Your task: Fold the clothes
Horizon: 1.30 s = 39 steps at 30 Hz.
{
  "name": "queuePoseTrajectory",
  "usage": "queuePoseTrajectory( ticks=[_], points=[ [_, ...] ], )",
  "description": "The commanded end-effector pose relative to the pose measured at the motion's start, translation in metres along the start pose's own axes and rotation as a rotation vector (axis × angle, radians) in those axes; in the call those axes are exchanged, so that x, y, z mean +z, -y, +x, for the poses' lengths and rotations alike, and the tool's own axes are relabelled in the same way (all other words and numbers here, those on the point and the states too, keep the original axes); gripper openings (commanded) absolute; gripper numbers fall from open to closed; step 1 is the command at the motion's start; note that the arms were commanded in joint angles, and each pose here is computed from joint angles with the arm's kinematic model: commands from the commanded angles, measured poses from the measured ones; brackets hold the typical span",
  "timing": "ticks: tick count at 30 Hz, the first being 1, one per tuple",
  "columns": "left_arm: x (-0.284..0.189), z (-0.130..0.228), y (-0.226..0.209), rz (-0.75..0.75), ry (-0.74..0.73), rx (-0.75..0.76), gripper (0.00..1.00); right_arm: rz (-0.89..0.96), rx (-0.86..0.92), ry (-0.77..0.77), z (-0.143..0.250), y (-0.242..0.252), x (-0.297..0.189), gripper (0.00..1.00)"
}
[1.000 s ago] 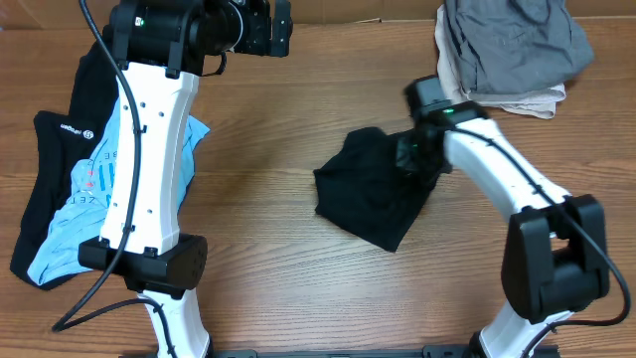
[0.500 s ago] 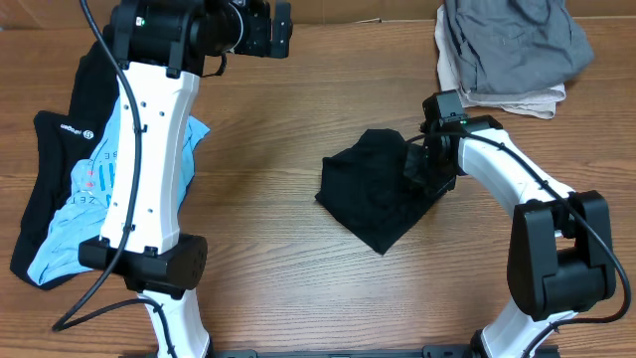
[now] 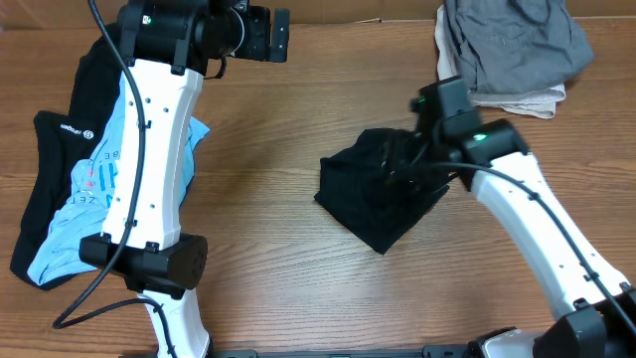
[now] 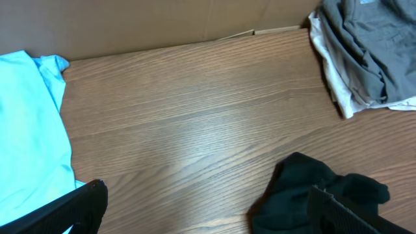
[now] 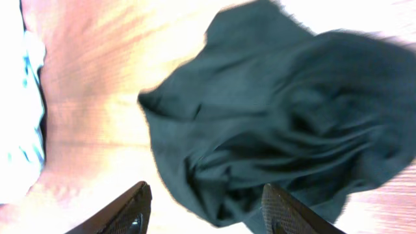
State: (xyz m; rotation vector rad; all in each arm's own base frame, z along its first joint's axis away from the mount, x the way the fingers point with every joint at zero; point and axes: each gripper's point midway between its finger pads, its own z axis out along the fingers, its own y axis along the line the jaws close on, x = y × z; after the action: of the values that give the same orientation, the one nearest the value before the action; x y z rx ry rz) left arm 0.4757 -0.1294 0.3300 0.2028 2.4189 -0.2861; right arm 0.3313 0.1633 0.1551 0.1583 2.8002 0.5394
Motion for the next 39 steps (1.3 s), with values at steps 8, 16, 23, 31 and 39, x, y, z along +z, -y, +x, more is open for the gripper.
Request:
queuePoseTrajectory(
  ticks=[8,16,23,31,39],
  points=[
    [0.006,0.002,-0.007,-0.031,-0.011,0.009,1.0,0.04,-0.014,-0.026,0.018,-0.013,0.004,0.63],
    [0.006,0.001,-0.007,-0.031,-0.006,0.009,1.0,0.045,-0.123,-0.042,0.024,-0.016,0.009,0.72],
    [0.006,-0.001,-0.007,-0.031,-0.001,0.01,1.0,0.086,-0.146,-0.028,0.018,-0.009,0.017,0.75],
    [0.006,-0.002,-0.007,-0.03,0.005,0.011,1.0,0.127,-0.167,-0.103,0.024,0.004,0.057,0.71],
    [0.006,-0.002,-0.007,-0.03,0.006,0.01,1.0,0.079,-0.135,-0.123,0.028,-0.003,0.065,0.64]
  ],
)
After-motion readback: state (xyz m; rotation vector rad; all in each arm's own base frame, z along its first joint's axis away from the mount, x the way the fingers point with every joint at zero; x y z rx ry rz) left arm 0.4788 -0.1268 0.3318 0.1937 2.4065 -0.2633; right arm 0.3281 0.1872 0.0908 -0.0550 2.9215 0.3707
